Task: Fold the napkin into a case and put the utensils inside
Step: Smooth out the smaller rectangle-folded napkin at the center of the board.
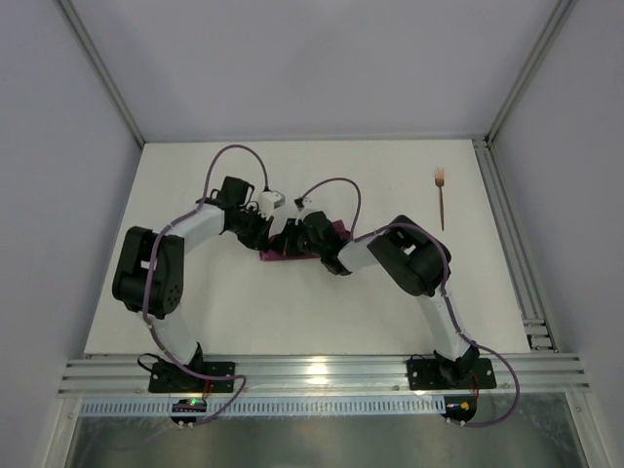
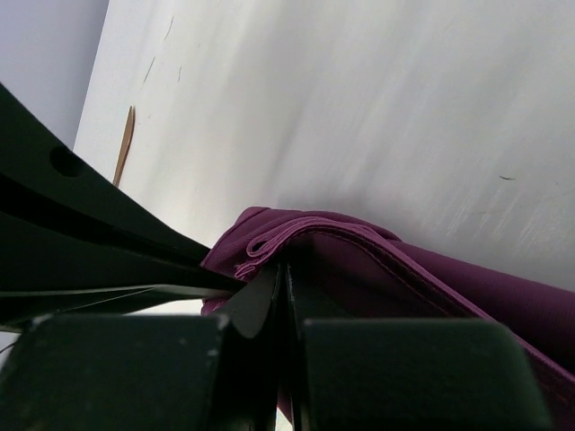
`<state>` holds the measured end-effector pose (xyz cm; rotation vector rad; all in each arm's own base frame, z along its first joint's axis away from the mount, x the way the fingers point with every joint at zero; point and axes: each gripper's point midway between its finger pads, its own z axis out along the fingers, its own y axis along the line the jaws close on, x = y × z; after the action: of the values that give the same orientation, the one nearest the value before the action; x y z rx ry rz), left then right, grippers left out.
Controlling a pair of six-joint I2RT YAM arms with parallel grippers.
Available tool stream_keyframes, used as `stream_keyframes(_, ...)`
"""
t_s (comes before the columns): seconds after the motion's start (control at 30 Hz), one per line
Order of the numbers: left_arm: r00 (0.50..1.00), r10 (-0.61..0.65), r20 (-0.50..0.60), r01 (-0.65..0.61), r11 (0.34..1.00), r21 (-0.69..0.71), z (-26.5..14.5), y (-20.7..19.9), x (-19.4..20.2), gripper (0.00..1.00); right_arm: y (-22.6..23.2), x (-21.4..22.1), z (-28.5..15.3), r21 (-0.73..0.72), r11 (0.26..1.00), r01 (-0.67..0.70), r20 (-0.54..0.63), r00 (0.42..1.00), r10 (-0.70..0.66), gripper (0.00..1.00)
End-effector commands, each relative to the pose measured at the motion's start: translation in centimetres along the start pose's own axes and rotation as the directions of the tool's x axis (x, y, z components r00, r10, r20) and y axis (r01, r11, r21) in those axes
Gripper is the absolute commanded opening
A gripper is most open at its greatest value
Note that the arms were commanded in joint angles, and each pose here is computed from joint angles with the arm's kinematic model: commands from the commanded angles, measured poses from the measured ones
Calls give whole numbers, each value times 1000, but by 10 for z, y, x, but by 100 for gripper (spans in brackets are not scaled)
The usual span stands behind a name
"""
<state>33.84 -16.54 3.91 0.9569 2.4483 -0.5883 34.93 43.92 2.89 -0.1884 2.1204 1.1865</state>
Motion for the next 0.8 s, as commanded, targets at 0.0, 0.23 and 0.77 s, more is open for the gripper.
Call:
stream_keyframes(0.0, 987, 39, 153, -53, 995, 86, -17, -24, -37, 0, 7, -2, 9, -29, 999, -34, 16, 999, 35, 4)
stream_keyframes(0.23, 971, 81, 224, -109, 988, 112, -39, -40, -49, 0, -2, 3, 12, 4, 996, -87, 4, 996, 87, 4)
stream_keyframes(0.77, 999, -7, -52, 10, 999, 53, 0, -4, 25, 0, 3, -20, 0, -10, 994, -109, 46, 993, 110, 4)
